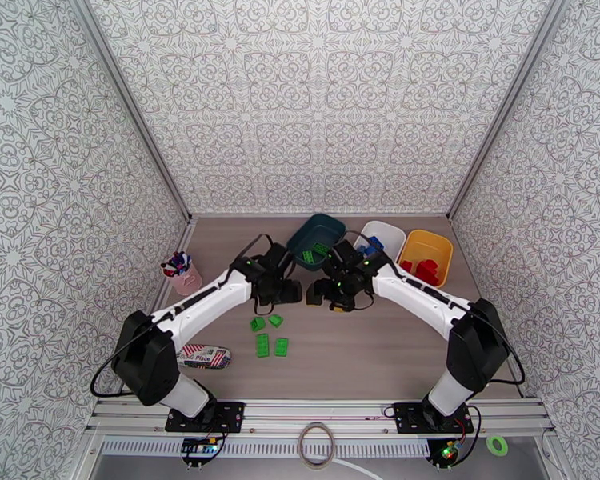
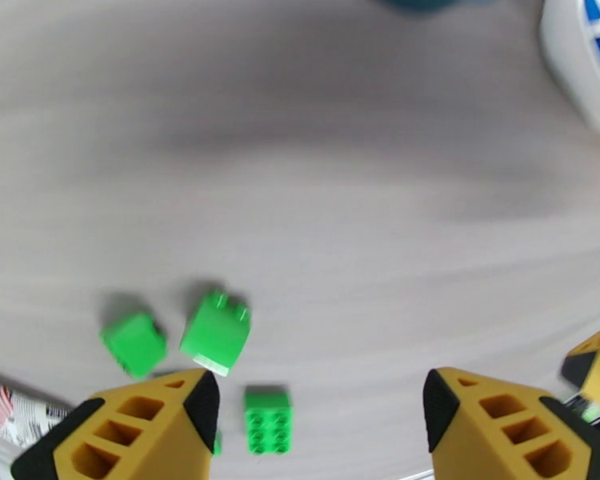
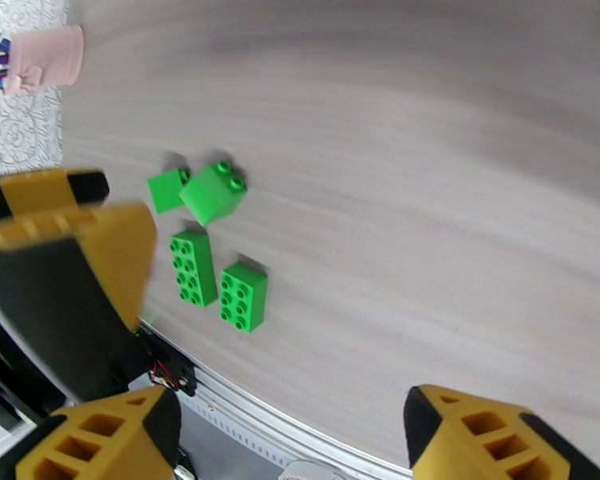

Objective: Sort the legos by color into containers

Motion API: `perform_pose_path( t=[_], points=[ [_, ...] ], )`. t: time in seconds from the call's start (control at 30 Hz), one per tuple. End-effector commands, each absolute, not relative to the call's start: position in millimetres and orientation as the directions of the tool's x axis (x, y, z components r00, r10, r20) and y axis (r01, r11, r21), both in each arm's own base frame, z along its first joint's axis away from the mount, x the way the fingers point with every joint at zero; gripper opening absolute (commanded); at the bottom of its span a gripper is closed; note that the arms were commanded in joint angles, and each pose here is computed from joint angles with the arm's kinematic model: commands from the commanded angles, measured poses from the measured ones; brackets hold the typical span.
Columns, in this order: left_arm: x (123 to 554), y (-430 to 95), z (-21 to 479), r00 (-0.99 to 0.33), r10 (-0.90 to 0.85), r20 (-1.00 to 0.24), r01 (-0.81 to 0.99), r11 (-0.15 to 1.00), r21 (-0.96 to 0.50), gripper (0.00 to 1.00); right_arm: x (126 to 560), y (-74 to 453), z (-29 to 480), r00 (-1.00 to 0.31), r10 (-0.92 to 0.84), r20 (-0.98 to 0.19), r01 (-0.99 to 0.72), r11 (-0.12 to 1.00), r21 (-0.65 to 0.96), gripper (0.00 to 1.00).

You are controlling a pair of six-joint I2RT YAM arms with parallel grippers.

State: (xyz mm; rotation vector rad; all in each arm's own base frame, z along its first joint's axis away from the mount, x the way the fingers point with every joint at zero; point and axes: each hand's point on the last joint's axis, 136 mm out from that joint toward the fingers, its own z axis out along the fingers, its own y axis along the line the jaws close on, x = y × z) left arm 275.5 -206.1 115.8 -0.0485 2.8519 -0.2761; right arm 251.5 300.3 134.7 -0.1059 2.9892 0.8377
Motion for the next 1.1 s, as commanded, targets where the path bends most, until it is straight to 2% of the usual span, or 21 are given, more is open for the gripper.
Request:
perform_pose_path(
  t=[0.0,0.33,0.97,1.07],
  points=[
    [247.9,-192.6,101.5,-0.97,-0.065,-0.234,-0.039,0.993,-0.113,0.7,237.3,292.3,124.9,-0.998,-0.051,-0.048,-0.067,0.88,0.469,0.77],
    [192.1,-199.8,53.6,-0.99,-0.026,-0.141,-0.017,0.998,-0.065,0.63,206.1,274.5,105.7,-0.998,-0.052,-0.021,-0.056,0.9,0.432,0.77],
    [177.5,-201.8,11.2,-0.998,-0.019,-0.061,-0.016,0.999,-0.043,0.52,196.3,268.1,102.3,-0.999,-0.026,-0.02,-0.033,0.901,0.432,0.76],
    [178.3,-203.0,11.8,-0.998,-0.021,-0.064,-0.018,0.999,-0.045,0.47,195.8,268.8,101.7,-0.999,-0.028,-0.017,-0.033,0.9,0.434,0.76]
  ],
)
